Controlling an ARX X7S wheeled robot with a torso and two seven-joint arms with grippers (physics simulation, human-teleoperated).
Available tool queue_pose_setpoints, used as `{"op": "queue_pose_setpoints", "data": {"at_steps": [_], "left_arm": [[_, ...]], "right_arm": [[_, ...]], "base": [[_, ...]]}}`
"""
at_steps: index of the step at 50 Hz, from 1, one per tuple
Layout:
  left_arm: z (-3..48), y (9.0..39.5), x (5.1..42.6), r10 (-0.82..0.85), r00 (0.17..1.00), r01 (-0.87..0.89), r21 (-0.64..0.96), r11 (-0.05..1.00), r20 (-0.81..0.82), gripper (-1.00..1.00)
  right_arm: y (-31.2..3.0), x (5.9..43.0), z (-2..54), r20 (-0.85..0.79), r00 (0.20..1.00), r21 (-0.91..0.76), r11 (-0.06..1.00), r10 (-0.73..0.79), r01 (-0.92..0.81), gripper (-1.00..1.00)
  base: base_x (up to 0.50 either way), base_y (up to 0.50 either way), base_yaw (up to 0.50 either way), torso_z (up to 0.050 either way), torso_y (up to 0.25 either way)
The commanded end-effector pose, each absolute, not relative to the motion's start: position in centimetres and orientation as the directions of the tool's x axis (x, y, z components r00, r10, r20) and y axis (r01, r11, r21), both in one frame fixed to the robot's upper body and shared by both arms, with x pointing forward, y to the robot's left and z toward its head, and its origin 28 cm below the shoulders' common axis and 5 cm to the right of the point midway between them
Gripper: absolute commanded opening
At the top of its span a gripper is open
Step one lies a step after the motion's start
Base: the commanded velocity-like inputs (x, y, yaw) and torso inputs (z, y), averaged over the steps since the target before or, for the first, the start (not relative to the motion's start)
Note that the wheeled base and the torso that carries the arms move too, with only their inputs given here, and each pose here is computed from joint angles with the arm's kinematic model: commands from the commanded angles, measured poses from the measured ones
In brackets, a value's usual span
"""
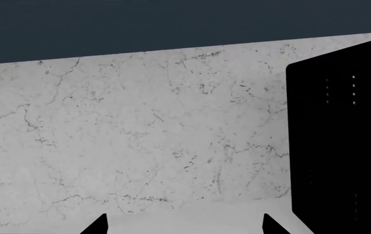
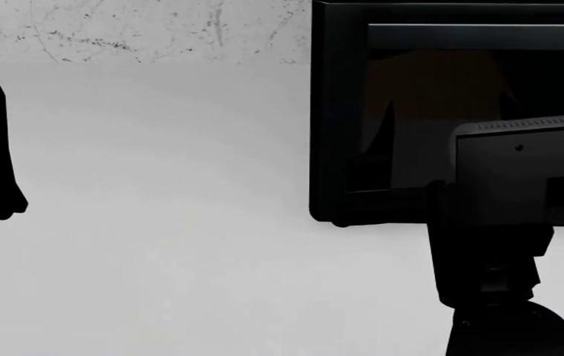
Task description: Turn on the toaster oven by setting the timer.
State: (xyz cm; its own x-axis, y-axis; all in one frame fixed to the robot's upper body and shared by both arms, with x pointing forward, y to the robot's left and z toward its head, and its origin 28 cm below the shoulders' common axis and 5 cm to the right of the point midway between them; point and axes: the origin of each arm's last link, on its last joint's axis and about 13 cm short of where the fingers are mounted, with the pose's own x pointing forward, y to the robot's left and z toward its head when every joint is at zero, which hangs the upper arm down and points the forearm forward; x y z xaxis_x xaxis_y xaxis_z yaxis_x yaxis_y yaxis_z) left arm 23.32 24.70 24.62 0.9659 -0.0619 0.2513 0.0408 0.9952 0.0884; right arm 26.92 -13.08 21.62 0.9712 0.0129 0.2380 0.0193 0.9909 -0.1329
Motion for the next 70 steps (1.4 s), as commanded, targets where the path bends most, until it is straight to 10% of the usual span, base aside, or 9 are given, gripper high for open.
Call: {"op": "queue_pose_setpoints", "data": {"at_steps": [1,70], "left_arm": [[24.6,24.8,23.3,-0.061,0.965,0.039,0.088,0.995,0.254,1.00],[24.2,24.7,23.6,-0.074,0.967,0.049,0.104,0.993,0.245,1.00]], "right_arm": [[-13.0,27.0,21.7,0.236,0.972,-0.134,0.991,0.009,0.023,1.00],[-11.9,32.2,29.7,0.252,0.968,-0.182,0.983,0.011,0.037,1.00]], "base": [[0.00,0.00,0.00,0.000,0.000],[0.00,0.00,0.00,0.000,0.000]]}}
